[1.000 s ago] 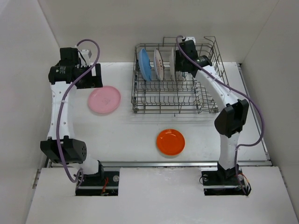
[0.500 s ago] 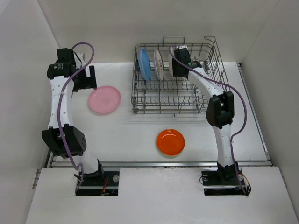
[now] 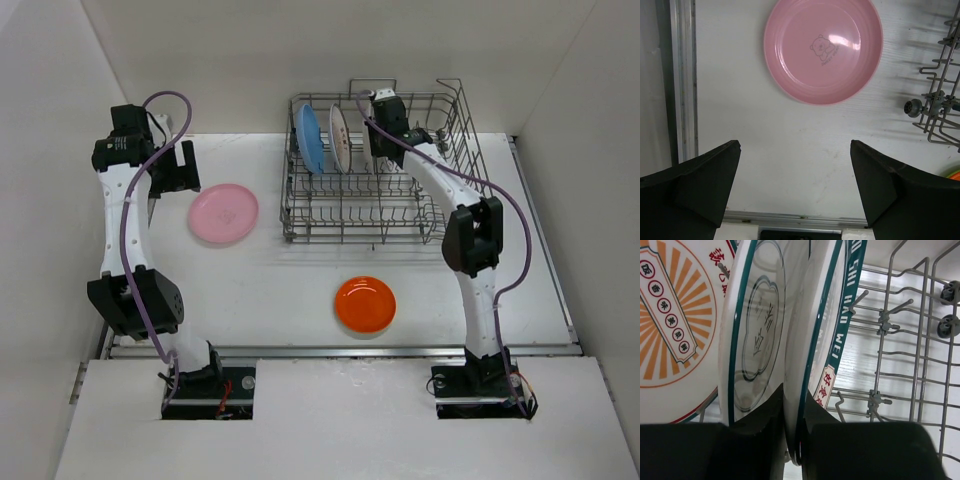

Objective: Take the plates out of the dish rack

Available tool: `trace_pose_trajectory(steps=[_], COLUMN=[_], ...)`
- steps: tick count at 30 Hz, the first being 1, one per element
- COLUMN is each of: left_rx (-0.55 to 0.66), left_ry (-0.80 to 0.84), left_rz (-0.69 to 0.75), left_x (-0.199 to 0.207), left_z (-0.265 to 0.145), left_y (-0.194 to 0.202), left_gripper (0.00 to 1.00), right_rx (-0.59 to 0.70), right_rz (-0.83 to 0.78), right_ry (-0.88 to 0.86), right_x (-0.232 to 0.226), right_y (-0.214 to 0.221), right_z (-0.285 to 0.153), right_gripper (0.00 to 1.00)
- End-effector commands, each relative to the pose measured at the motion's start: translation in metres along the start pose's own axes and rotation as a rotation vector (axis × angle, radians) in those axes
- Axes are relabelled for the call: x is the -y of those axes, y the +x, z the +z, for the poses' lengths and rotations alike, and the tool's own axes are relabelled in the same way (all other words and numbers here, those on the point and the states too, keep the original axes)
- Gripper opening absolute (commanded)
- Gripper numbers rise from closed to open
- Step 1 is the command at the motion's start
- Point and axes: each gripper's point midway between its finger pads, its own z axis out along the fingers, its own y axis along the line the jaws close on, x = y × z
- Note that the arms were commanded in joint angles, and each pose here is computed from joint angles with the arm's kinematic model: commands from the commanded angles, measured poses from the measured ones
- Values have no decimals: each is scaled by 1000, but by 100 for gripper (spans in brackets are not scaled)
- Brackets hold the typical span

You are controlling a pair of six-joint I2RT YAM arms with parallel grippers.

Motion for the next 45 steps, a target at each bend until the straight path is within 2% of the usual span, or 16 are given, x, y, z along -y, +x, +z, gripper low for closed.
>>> trace_pose_trajectory(steps=[1, 5, 9, 13, 15, 18, 19, 22, 23, 25, 26, 30, 32, 36, 41, 45], left_rx=[24, 24, 24, 64, 64, 87, 87, 87, 100, 112, 125, 156, 174, 204, 255, 275], left_ry=[14, 14, 14, 13, 13, 1, -11, -63, -80, -135, -156, -246, -273, -286, -303, -293], left_rz=[2, 2, 2, 16, 16, 18, 18, 16, 16, 4, -6, -39, -62, -90, -113, -112], left_x=[2, 2, 2, 2, 2, 1, -1, -10, -12, -21, -24, -41, -47, -50, -51, -48], left_z=[-10, -10, -10, -22, -22, -30, -30, -34, -37, -40, -43, -54, -60, -64, -79, -86], left_y=[-5, -5, -5, -12, -13, -14, -14, -10, -10, -10, -10, -5, -2, 4, 9, 9], left_gripper=[90, 90, 90, 90, 90, 90, 90, 93, 93, 97, 98, 99, 99, 99, 99, 99], right_rx=[173, 301, 467, 542, 517, 519, 482, 423, 404, 378, 344, 290, 275, 114, -75, -128], right_rz=[24, 41, 63, 29, -5, -103, -192, -403, -473, -555, -622, -761, -805, -884, -929, -909], right_ry=[91, 160, 179, 208, 214, 76, -58, -284, -415, -509, -568, -687, -723, -739, -581, -487], right_x=[29, 52, 68, 60, 52, 2, -45, -115, -160, -195, -221, -266, -278, -298, -308, -321], right_y=[-69, -114, -164, -179, -173, -167, -146, -100, -72, -46, -19, 35, 53, 116, 184, 208], right_z=[-45, -91, -158, -198, -204, -236, -241, -273, -295, -320, -338, -379, -391, -387, -337, -308], right_gripper=[0, 0, 0, 0, 0, 0, 0, 0, 0, 0, 0, 0, 0, 0, 4, 11])
